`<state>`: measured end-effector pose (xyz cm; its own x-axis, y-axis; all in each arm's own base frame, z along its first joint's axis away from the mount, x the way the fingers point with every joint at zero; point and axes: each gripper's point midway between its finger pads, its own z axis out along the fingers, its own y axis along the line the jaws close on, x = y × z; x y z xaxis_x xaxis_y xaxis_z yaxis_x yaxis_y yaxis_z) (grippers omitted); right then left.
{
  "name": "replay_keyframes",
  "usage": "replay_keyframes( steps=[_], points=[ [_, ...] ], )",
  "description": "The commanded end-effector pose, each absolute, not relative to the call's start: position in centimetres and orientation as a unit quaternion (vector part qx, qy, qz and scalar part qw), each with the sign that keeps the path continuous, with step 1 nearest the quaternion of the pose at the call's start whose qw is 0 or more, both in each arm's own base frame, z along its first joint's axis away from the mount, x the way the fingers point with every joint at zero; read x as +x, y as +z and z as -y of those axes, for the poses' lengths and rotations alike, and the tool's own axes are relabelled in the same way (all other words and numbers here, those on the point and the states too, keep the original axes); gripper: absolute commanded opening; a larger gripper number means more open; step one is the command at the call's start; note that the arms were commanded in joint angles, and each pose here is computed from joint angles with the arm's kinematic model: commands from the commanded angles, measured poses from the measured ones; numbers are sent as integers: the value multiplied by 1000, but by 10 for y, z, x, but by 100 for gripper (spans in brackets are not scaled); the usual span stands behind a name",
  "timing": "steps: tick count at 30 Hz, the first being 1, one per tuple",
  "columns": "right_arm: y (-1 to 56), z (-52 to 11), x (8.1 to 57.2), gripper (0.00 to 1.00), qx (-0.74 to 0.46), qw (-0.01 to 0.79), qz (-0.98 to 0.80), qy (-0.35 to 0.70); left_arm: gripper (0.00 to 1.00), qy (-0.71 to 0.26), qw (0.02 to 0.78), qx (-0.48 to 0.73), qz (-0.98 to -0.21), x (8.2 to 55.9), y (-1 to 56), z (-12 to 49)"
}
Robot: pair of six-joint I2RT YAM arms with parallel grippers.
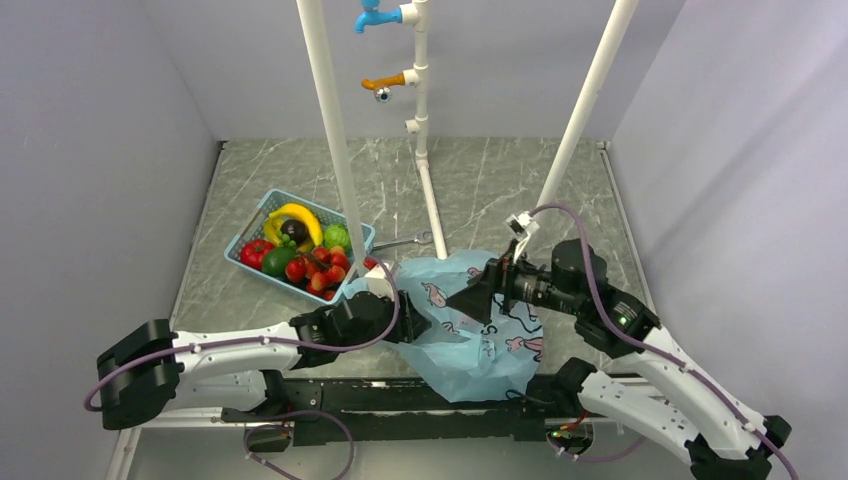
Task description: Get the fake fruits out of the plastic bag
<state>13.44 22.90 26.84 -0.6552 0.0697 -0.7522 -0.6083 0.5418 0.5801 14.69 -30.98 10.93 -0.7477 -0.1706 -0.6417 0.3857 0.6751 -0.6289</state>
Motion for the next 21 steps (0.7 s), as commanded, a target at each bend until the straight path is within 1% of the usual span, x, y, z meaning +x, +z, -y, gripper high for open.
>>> replay_keyframes(
  steps=[1,2,3,4,6,10,11,13,14,16,20,21],
  points=[
    [282,-270,112,87,-275,327,-728,536,51,-435,349,58,-828,146,129,330],
    [272,-273,109,76,-279,307,-732,540,51,-430,347,54,-831,146,127,329],
    [259,-275,104,70,-282,283,-739,542,51,-425,348,51,-834,147,125,327],
    [247,-278,95,67,-285,258,-745,545,52,-419,352,49,-836,149,124,326],
    [209,-278,78,67,-281,213,-771,531,53,-403,356,49,-842,153,121,322],
    [114,-259,55,66,-244,158,-847,445,57,-377,361,46,-852,161,116,314],
    [93,-250,55,64,-224,148,-867,420,57,-374,361,44,-853,163,115,313],
    [61,-233,58,57,-186,143,-898,373,58,-366,361,40,-856,168,113,311],
    [52,-227,59,54,-173,143,-906,359,59,-363,363,39,-857,169,113,311],
    [46,-221,60,52,-158,144,-912,350,61,-358,368,37,-857,174,116,310],
    [39,-220,61,51,-147,147,-914,348,62,-362,377,42,-851,180,125,313],
    [38,-220,62,53,-149,151,-914,345,62,-364,377,46,-850,180,126,314]
  ],
)
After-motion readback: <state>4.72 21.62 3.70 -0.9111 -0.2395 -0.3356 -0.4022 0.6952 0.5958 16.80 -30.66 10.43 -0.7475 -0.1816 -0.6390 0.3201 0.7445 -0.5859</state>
